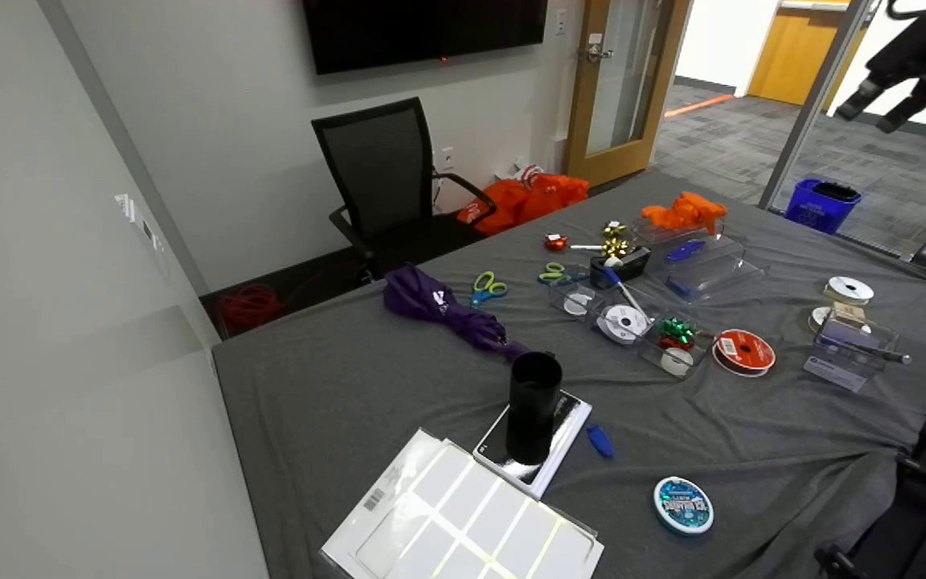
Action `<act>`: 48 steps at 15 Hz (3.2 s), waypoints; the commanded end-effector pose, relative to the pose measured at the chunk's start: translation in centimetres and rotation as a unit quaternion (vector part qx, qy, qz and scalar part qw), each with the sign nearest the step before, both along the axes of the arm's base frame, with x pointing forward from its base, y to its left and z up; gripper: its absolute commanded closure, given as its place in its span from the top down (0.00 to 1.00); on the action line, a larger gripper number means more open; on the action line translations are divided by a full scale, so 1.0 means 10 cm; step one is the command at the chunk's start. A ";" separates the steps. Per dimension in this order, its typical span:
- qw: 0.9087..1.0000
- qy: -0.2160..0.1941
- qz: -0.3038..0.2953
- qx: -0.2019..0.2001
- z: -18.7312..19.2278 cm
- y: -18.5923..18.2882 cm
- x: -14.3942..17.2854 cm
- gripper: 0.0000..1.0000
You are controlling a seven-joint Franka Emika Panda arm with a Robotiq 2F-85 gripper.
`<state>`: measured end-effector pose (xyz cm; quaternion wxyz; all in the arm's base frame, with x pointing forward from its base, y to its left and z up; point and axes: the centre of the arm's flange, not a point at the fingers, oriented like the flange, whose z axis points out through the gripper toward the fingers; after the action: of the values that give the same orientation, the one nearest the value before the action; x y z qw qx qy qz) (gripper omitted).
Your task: Remove the blue marker from the container on the back left side of the table and put it in the container at the front.
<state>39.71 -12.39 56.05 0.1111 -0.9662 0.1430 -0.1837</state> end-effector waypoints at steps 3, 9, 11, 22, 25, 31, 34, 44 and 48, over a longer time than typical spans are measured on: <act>1.000 -0.009 0.010 -0.009 -0.63 0.64 1.15 1.00; 0.997 0.014 0.046 -0.062 -1.24 0.92 1.69 1.00; 0.996 0.021 0.045 -0.079 -1.43 0.90 1.83 1.00; 0.990 0.041 0.033 -0.129 -1.79 0.46 2.04 1.00; 0.990 0.042 0.031 -0.128 -1.83 0.46 2.13 1.00; 0.989 0.081 0.029 -0.121 -2.46 0.43 2.68 1.00; 0.988 0.099 0.027 -0.116 -2.81 0.43 2.97 1.00; 0.983 0.126 0.050 -0.120 -3.61 0.56 3.34 1.00; 0.981 0.140 0.054 -0.125 -3.76 0.56 3.37 0.75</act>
<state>72.03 -6.49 19.20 -0.0148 -0.9937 0.0855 -0.0714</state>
